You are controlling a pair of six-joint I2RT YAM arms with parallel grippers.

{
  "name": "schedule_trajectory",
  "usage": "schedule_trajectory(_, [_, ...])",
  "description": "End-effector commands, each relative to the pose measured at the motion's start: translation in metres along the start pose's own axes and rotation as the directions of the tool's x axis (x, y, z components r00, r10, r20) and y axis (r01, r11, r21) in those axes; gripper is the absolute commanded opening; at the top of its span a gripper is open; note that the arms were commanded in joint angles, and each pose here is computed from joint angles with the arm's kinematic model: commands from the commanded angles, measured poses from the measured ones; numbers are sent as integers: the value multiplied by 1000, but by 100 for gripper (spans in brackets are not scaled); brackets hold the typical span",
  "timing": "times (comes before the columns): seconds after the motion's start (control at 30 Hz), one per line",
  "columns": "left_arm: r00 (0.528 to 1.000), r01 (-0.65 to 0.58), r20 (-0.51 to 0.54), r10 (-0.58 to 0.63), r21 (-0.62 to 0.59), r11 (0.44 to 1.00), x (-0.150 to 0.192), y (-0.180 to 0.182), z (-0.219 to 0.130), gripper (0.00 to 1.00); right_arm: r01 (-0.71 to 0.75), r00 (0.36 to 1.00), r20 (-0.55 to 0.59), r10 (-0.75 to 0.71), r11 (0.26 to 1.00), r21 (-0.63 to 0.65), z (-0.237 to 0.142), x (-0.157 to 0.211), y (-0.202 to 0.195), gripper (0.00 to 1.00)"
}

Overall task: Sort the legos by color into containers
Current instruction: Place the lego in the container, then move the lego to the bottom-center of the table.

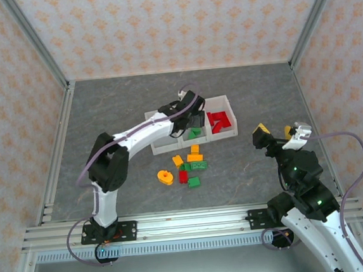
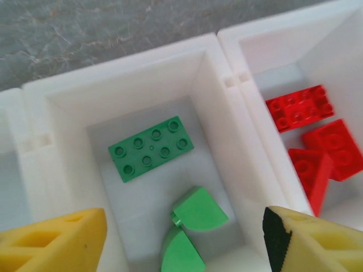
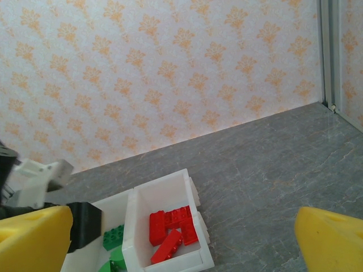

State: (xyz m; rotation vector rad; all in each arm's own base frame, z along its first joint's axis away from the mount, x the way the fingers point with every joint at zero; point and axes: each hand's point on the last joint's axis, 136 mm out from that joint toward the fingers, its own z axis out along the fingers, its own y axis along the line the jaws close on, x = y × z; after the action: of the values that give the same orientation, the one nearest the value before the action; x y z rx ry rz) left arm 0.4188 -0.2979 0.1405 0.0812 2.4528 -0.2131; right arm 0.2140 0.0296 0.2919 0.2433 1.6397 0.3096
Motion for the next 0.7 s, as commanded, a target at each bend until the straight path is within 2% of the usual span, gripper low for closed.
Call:
schedule_trajectory(0.0, [998,0,70,-4,51,999,-11,-13,-34,82,-9,1000,8,9,1000,19,1,-1,-3,100])
schedule_trajectory(0.17, [996,-72,44,72,3,997,20,-24,-57,90,-8,1000,2,7,1000,23,2,1,-3,100])
schedule_trajectory(0.3, [995,-98,-34,97,-28,995,60,-29,-60,98,-8,1000,-1,8,1000,21,3,1,-3,100])
schedule_trajectory(0.5, [989,-39,-145,26,-84,996,109,-14,-46,98,-4,1000,-6,4,1000,12,3,2,-1,100])
schedule_trajectory(0.67, [976,-32,-217,17,-65,997,139,-16,-34,97,-3,1000,-9,4,1000,8,3,3,0,100])
